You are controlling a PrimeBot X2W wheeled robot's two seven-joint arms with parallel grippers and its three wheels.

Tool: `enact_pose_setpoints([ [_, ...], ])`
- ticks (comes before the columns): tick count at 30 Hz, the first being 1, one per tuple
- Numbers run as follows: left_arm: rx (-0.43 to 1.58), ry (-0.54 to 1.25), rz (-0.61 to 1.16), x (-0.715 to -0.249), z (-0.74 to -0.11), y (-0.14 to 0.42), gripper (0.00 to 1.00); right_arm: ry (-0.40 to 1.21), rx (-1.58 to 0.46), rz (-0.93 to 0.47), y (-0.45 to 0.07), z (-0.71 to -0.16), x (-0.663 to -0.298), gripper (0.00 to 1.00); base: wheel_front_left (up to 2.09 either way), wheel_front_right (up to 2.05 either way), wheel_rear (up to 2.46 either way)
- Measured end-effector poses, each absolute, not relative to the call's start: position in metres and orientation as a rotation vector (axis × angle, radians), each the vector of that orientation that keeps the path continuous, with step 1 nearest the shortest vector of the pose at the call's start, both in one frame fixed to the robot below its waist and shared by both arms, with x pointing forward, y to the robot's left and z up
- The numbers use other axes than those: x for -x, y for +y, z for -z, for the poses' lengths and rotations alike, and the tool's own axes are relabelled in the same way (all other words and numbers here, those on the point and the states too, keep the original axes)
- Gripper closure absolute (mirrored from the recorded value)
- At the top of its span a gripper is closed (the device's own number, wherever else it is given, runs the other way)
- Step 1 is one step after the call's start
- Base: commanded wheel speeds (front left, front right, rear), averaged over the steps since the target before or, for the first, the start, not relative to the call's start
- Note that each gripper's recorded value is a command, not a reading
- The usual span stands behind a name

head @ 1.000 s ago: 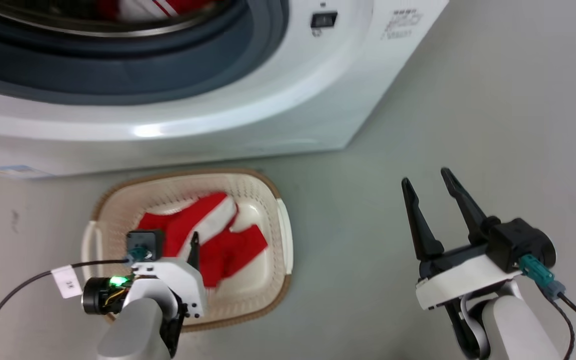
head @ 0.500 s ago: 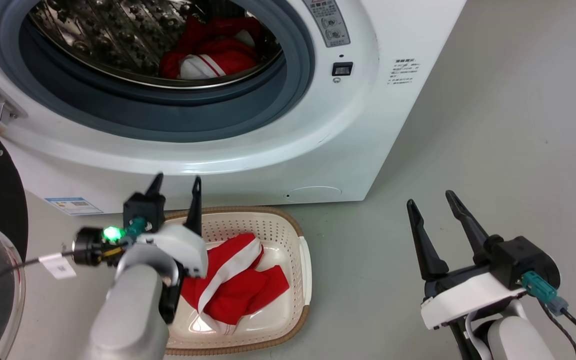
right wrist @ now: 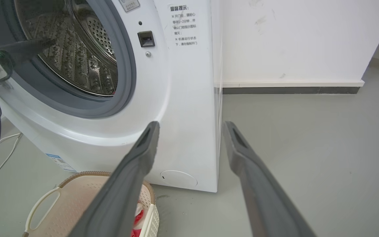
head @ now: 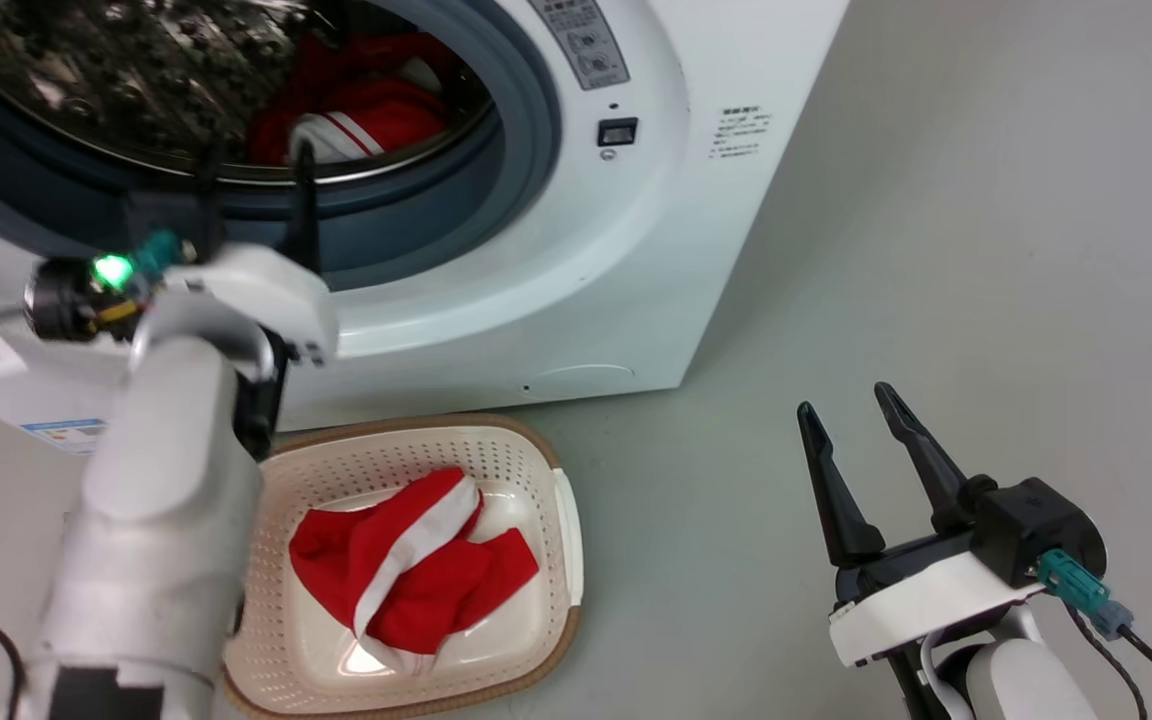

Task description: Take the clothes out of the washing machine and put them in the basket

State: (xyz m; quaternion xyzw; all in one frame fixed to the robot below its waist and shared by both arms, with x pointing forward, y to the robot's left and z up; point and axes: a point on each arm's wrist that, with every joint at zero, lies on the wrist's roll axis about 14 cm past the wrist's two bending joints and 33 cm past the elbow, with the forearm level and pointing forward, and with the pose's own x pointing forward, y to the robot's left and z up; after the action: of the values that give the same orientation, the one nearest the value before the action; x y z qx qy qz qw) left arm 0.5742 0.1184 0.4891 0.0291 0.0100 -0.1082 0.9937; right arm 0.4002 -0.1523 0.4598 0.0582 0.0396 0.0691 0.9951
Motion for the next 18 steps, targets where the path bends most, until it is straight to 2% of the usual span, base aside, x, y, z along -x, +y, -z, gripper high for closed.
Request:
enact_pose_setpoints([
  [10,-0.135,0.097,0.230,-0.652,-0.481,0.116,0.00,0.128,-0.149,-0.083,-0.168,-0.435,-0.405,0.00,0.00,0.00,0.00],
  [18,-0.134,0.242,0.239,-0.705,-0.435,0.110,0.00,0.214,-0.168,-0.036,-0.181,-0.400,-0.410,0.00,0.00,0.00,0.00],
])
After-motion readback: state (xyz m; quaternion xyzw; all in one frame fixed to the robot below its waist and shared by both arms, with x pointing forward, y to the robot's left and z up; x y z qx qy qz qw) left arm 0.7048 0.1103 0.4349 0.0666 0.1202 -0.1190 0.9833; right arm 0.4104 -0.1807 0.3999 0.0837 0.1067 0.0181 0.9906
